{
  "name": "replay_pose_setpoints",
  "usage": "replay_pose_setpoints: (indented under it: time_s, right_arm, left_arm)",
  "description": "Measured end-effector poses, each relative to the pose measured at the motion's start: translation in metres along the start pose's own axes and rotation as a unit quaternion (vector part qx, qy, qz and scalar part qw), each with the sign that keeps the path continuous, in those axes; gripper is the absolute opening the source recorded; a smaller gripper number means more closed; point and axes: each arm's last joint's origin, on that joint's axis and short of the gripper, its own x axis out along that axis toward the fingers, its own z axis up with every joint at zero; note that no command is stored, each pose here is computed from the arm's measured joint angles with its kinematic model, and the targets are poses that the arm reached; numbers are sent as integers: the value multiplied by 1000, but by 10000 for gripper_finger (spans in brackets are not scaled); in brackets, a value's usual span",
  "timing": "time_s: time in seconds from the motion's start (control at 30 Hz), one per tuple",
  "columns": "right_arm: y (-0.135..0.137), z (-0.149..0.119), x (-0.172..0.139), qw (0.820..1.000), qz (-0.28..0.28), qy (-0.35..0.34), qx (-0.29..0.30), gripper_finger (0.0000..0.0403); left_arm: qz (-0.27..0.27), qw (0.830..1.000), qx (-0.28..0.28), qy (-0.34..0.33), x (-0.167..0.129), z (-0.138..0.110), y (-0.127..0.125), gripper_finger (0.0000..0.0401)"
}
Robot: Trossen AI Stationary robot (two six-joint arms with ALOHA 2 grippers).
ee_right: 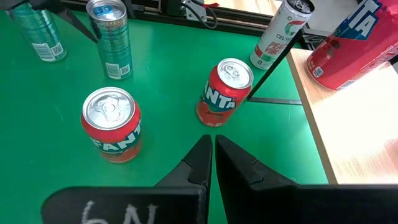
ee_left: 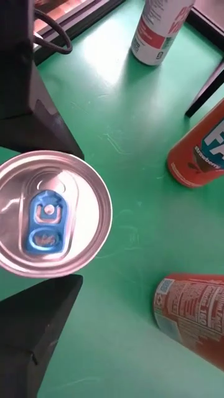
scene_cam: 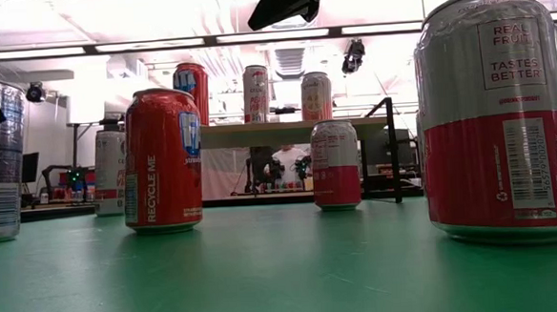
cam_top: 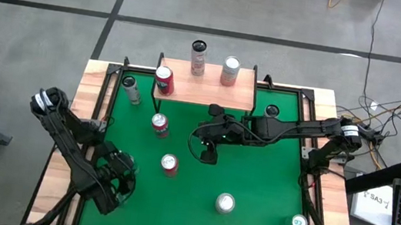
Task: Place canned beverage on shelf
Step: Put the top left blue soda can on the shelf
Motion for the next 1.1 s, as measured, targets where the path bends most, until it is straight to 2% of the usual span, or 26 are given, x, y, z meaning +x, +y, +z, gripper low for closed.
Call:
replay_pose_setpoints:
  time_s: [0.17,0.4,0.67,0.9,1.1]
  right_arm:
    - [0,0,0,1000,0,0,0,13]
    - [0,0,0,1000,0,0,0,13]
    - [0,0,0,1000,0,0,-2,13]
    - [0,1,0,1000,2,-5,-11,13]
    - [1,4,0,1000,12,-19,-14,13]
  left_arm:
    - [-2,1000,-5,-3,0,0,-1,235]
    - [-8,1000,-10,4,-3,2,3,232]
    - [-4,1000,-7,-4,-22,16,6,233]
    - [-40,996,-22,-74,-57,44,7,233]
    - [-71,984,-35,-161,-85,72,10,233]
